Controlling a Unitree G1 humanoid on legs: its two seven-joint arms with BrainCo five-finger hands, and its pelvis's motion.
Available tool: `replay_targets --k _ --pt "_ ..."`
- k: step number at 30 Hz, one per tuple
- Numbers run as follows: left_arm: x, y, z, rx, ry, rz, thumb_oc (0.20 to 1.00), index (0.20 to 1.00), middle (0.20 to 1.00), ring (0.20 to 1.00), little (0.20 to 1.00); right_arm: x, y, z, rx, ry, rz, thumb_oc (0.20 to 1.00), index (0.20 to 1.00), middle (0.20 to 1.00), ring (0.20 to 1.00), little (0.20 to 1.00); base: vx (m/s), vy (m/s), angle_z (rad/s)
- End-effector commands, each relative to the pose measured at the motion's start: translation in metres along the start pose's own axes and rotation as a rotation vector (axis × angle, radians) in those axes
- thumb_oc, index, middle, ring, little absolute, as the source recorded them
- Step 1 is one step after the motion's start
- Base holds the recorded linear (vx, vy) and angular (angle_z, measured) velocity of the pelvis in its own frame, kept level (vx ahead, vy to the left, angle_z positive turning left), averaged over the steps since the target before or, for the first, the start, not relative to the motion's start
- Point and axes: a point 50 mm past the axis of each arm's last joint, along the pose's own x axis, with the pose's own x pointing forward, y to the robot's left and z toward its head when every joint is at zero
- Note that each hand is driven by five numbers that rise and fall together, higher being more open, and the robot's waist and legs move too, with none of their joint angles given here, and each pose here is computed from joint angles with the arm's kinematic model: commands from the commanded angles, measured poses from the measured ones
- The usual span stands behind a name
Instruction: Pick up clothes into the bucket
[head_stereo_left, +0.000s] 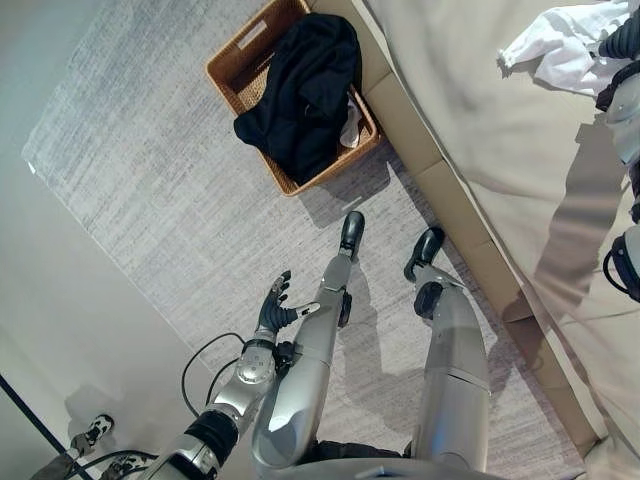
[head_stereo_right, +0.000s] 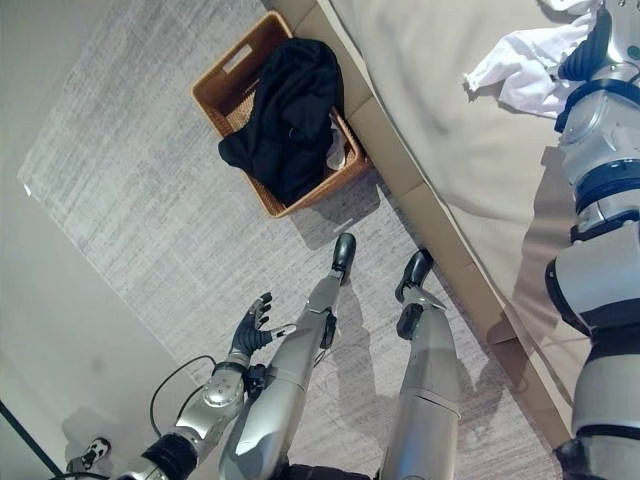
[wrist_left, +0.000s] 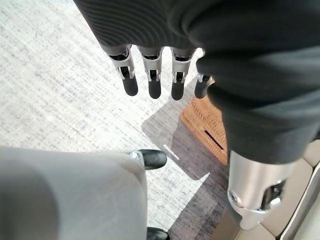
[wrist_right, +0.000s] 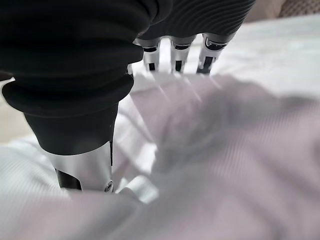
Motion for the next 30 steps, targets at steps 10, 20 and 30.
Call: replay_targets --k 10,20,30 --pt "-0.004 0.013 -0.005 -0.009 0.030 -0.032 1.000 1.000 1.000 1.000 1.000 0.007 -0.024 -0.034 0.111 0.107 0.174 0.376 0.376 0.376 0.376 0.376 -0.01 -0.021 0.03" --pt "-0.002 0.017 -0.007 0.023 0.047 -0.032 1.000 1.000 1.000 1.000 1.000 0.012 -0.035 -0.022 0.214 0.058 0.119 0.200 0.200 0.200 0.200 0.200 -0.01 -0.005 0.00" --pt "-0.008 0.052 -0.029 0.110 0.142 0.080 1.000 1.000 1.000 1.000 1.000 0.019 -0.047 0.041 0.223 -0.161 0.058 0.200 0.200 0.200 0.200 0.200 -0.03 0.004 -0.16"
